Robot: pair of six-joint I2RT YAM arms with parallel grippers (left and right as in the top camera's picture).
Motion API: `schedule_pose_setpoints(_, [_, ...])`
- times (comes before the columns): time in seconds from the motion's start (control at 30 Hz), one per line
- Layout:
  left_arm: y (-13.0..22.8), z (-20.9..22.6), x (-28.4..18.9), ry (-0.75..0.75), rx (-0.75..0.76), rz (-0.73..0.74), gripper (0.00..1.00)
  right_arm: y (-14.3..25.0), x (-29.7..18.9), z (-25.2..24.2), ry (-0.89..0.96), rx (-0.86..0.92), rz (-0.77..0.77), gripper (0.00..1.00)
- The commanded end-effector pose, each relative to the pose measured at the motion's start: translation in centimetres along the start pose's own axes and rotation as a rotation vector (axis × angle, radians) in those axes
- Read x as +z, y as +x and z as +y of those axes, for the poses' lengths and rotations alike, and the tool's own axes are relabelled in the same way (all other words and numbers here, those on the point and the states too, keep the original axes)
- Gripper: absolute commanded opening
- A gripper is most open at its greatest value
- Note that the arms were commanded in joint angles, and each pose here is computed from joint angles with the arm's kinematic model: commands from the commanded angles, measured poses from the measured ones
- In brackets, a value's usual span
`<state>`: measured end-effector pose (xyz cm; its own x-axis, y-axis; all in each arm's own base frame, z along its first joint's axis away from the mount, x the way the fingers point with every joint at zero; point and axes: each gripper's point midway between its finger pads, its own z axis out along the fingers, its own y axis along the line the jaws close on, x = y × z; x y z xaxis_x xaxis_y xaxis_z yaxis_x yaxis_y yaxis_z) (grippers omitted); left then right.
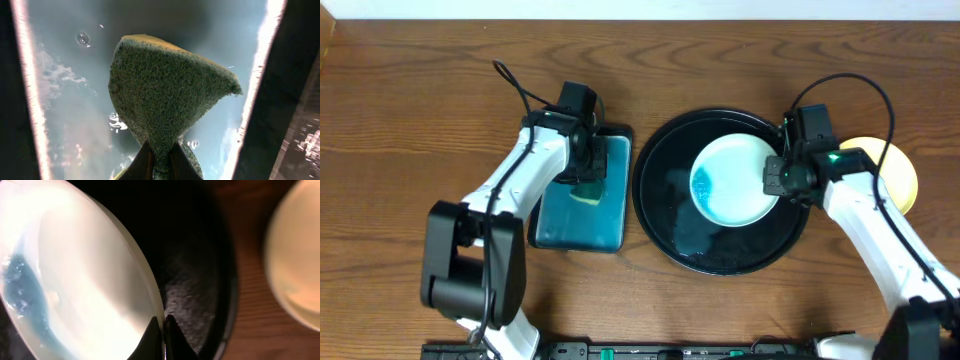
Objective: Clean dirty plates on tray and stack at the side
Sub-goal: 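Lift the white plate off the tray with the right gripper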
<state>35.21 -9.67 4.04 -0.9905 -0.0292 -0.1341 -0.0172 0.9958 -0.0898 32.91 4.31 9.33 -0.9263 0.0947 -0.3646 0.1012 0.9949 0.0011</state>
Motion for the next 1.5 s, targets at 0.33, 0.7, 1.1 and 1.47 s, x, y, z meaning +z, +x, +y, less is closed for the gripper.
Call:
schedule_pose_setpoints(0.33, [1.5, 0.5, 4.0, -0.02, 0.001, 0.111, 0.1, -2.7, -2.5, -1.6, 0.153, -0.089, -0.13, 0.01])
schedule_pose_setpoints(0.7, [1.5, 0.5, 4.0, -0.02, 0.001, 0.111, 0.13, -5.0, -5.1, -0.6, 0.317, -0.185, -0.263, 0.01])
schedule_pose_setpoints(1.1, [1.5, 0.5, 4.0, -0.02, 0.001, 0.112, 0.13, -6.9, -9.2, 3.3, 0.51, -0.326, -0.499, 0.01])
schedule_pose_setpoints(1.47, [1.5, 0.5, 4.0, -0.02, 0.001, 0.112, 0.13, -6.9, -11.8, 6.2, 0.595, -0.444, -0.606, 0.01])
